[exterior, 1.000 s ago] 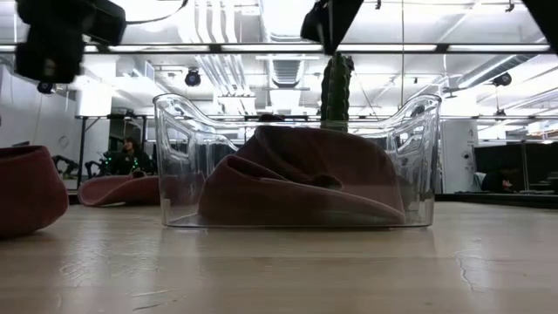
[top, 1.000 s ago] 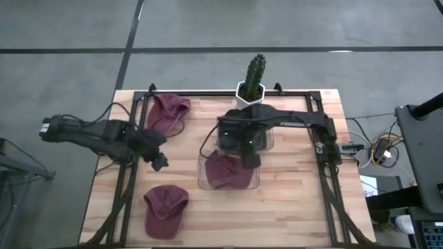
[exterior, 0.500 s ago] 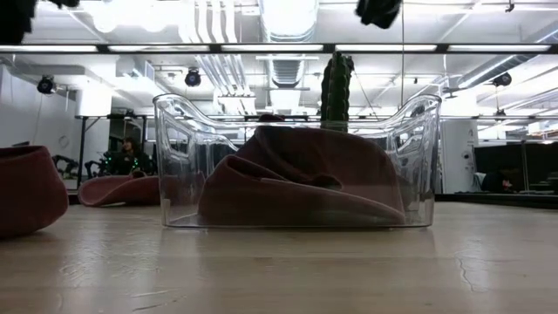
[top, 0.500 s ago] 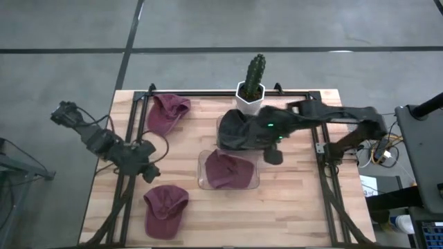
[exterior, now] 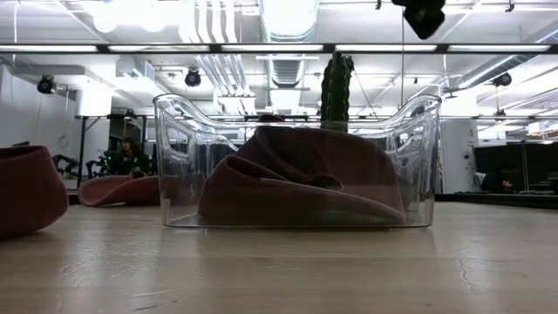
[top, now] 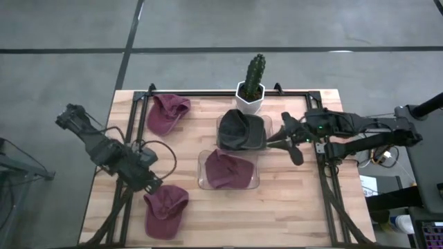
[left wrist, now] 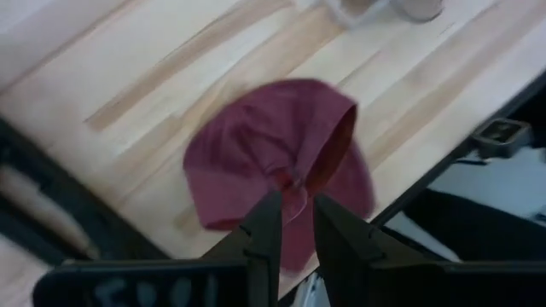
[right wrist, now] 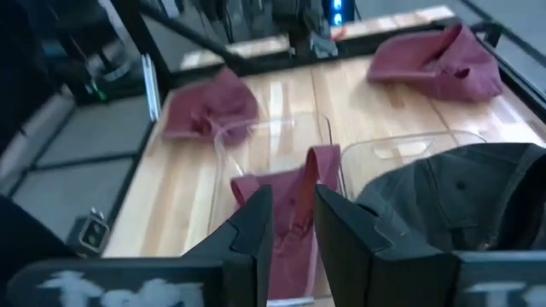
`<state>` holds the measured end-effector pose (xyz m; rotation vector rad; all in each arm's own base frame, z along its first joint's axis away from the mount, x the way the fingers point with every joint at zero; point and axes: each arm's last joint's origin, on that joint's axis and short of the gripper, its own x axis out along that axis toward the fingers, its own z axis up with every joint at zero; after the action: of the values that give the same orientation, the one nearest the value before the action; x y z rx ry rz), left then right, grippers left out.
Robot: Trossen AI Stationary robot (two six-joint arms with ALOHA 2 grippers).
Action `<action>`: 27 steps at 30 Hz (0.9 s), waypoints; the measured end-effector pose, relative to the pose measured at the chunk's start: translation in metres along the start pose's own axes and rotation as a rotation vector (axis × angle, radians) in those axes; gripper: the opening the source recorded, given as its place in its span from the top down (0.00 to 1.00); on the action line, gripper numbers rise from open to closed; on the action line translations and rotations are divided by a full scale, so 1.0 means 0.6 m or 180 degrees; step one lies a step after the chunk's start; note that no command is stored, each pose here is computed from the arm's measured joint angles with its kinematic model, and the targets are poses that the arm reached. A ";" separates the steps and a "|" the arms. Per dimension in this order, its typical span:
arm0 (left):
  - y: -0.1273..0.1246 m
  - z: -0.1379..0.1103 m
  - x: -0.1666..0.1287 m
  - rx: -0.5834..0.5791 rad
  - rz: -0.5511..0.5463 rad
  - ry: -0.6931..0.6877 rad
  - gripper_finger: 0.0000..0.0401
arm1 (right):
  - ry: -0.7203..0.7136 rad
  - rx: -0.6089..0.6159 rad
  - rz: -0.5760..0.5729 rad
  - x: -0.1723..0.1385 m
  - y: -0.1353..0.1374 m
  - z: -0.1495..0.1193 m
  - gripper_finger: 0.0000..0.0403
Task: Pick & Place hat
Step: Put the bottom red cap into the bottom transparent bin
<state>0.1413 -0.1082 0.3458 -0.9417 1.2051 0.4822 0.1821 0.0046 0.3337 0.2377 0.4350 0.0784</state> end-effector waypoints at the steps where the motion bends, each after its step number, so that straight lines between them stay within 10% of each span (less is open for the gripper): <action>1: -0.007 -0.001 0.002 -0.0023 0.0080 0.0038 0.84 | -0.0063 0.0029 0.0014 -0.003 -0.001 -0.007 0.80; 10: -0.047 -0.023 0.046 -0.0589 0.0453 0.0479 0.84 | -0.0267 0.0174 0.0080 -0.008 -0.008 -0.040 0.80; 27: -0.075 -0.087 0.127 -0.0542 0.1089 0.0564 0.84 | -0.0193 0.0176 0.0116 0.001 -0.008 -0.042 0.81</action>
<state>0.1704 -0.1874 0.2877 -0.9398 1.5144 0.7965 0.1719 0.0051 0.3103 0.3017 0.3728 0.0947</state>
